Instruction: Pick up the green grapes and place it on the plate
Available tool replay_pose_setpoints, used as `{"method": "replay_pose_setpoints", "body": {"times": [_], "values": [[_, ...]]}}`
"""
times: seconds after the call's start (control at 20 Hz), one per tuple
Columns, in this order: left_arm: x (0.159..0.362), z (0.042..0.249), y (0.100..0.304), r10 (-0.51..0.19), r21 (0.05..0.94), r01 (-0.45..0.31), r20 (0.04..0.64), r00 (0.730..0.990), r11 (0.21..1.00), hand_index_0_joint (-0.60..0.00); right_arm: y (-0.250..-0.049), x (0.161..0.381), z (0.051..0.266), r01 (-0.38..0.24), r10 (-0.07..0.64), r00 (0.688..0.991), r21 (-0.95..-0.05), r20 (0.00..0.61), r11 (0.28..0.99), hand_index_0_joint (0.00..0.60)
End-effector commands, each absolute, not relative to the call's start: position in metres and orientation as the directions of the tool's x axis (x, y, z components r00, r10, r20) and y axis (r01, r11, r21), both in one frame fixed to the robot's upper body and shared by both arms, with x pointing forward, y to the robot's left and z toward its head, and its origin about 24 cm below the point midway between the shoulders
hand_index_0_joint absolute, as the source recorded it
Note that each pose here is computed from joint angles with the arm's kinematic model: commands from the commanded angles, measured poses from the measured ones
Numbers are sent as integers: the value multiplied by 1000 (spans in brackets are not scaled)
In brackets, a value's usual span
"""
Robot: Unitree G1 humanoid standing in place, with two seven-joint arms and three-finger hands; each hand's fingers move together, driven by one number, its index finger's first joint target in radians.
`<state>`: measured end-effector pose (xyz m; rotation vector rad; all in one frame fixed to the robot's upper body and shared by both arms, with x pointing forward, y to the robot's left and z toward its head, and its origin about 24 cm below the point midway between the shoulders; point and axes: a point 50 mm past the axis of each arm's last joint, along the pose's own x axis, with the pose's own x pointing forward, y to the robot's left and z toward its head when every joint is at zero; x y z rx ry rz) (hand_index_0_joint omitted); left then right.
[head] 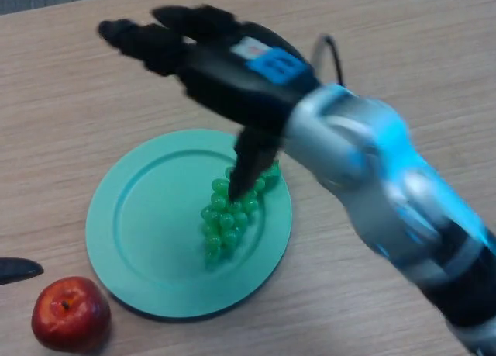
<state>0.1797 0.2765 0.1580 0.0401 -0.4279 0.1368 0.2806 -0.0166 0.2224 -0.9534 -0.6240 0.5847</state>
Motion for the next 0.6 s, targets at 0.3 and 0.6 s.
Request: {"method": "replay_pose_setpoints", "body": {"times": [0.3,0.6], "values": [[178,198,259,16,98,-86,565,825,991,0,-90,225,243,-295,477,770,-426,424,855,0],[183,196,247,-39,107,-23,544,838,994,0,-114,216,233,-262,378,801,-296,464,919,0]]}}
